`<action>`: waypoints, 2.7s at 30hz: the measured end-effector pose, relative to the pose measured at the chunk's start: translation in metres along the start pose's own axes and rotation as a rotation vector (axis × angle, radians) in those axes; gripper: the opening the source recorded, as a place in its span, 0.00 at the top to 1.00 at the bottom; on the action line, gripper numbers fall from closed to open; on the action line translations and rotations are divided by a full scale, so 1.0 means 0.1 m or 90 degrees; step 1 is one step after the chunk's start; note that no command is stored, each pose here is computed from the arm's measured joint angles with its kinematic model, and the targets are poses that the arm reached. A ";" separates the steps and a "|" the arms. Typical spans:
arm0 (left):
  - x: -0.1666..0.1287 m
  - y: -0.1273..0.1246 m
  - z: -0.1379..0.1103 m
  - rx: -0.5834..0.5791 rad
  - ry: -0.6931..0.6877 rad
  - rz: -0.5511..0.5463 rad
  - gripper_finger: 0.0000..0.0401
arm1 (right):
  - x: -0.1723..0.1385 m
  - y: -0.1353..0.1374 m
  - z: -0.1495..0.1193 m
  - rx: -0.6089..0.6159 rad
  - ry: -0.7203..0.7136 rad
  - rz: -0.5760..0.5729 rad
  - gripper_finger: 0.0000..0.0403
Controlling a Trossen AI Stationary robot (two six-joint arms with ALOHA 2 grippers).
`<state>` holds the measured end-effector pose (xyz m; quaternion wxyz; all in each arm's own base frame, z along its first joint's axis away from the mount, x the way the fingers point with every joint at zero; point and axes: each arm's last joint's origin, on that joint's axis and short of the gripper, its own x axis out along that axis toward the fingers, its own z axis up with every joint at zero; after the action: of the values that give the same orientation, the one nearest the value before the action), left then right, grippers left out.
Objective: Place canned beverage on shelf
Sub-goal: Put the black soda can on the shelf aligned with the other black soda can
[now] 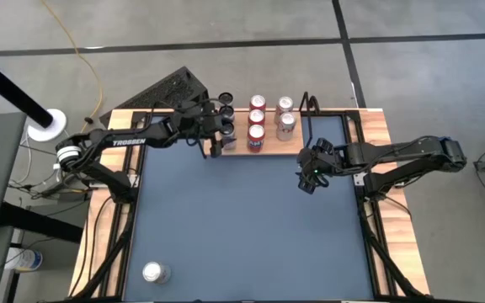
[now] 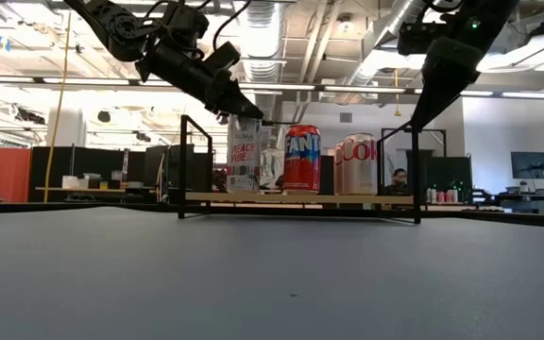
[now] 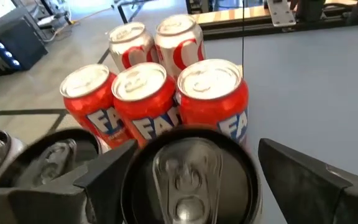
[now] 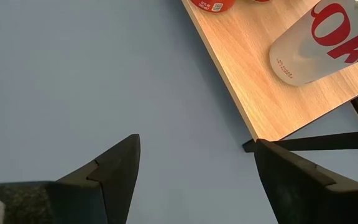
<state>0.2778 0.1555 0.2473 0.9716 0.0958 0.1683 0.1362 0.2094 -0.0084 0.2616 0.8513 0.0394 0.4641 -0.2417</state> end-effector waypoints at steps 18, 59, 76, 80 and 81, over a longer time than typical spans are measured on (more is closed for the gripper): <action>-0.20 0.06 0.46 0.046 -0.066 0.002 0.21 | 0.00 0.00 0.00 0.000 0.004 0.010 0.25; -1.66 -0.84 0.07 0.018 0.098 0.125 0.99 | 1.28 0.26 1.84 -0.253 -0.309 0.108 1.00; -1.66 -0.85 0.07 0.027 0.096 0.118 1.00 | 1.30 0.07 1.87 -0.236 -0.305 0.039 1.00; -1.66 -0.85 0.07 0.027 0.096 0.118 1.00 | 1.29 0.07 1.88 -0.234 -0.313 0.038 1.00; -1.66 -0.85 0.07 0.026 0.096 0.117 1.00 | 1.29 0.08 1.88 -0.235 -0.316 0.045 1.00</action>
<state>0.1499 0.0253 0.2843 0.9373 0.1203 0.2343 0.2283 0.4163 -0.1049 0.2625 0.9394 -0.1598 0.2760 -0.1258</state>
